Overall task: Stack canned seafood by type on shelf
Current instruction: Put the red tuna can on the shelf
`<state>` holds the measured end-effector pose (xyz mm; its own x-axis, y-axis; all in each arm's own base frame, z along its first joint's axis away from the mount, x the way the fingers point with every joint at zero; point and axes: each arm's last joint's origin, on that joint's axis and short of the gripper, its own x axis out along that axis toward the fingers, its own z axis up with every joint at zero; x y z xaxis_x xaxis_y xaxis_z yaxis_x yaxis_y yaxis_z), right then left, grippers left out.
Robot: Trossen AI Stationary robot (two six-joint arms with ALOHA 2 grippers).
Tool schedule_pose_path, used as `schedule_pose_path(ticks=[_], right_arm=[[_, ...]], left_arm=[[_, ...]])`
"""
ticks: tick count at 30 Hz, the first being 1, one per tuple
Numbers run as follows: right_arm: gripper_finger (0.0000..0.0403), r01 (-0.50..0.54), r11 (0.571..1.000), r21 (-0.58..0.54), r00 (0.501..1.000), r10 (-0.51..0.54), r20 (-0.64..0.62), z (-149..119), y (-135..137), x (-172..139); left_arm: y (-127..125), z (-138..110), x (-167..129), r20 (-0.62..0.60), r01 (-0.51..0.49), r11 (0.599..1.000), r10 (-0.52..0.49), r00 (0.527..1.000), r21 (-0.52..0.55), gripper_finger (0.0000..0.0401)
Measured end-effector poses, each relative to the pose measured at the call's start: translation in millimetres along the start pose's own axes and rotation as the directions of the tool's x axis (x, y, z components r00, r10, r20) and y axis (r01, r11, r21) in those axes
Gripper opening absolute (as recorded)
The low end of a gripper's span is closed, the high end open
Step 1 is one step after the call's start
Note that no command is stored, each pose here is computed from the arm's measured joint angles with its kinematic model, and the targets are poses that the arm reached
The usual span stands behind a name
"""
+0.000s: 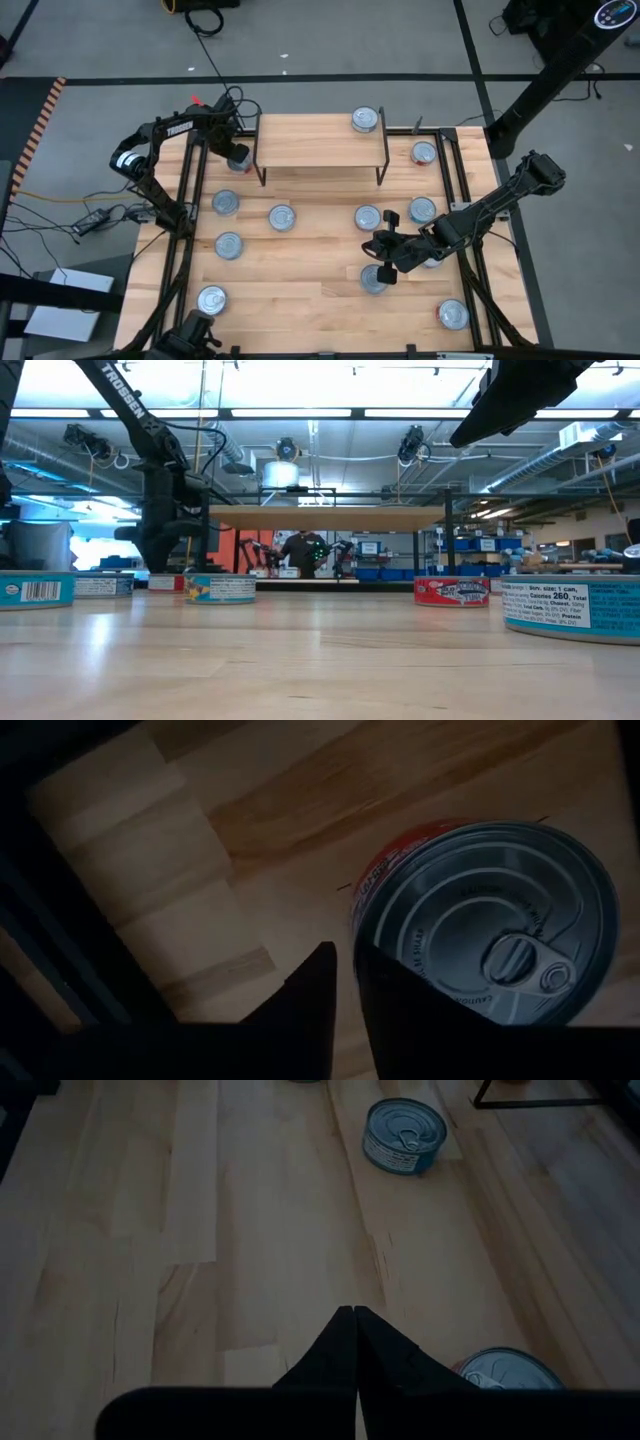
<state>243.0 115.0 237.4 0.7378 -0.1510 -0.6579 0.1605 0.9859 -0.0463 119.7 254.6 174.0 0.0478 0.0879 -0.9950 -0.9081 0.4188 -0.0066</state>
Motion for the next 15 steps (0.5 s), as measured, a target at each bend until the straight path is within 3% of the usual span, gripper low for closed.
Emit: schedule_pose_path(ticks=[6,15], right_arm=[[0.0007,0.0,1.0,0.0,1.0,0.0,0.0,0.0,0.0,0.0],[0.0007,0.0,1.0,0.0,1.0,0.0,0.0,0.0,0.0,0.1]], left_arm=[[-0.2,0.0,0.1,0.001,0.007,1.0,-0.007,1.0,-0.017,0.0063],[-0.7,0.0,0.2,0.001,0.013,1.0,-0.013,1.0,0.024,0.0006]])
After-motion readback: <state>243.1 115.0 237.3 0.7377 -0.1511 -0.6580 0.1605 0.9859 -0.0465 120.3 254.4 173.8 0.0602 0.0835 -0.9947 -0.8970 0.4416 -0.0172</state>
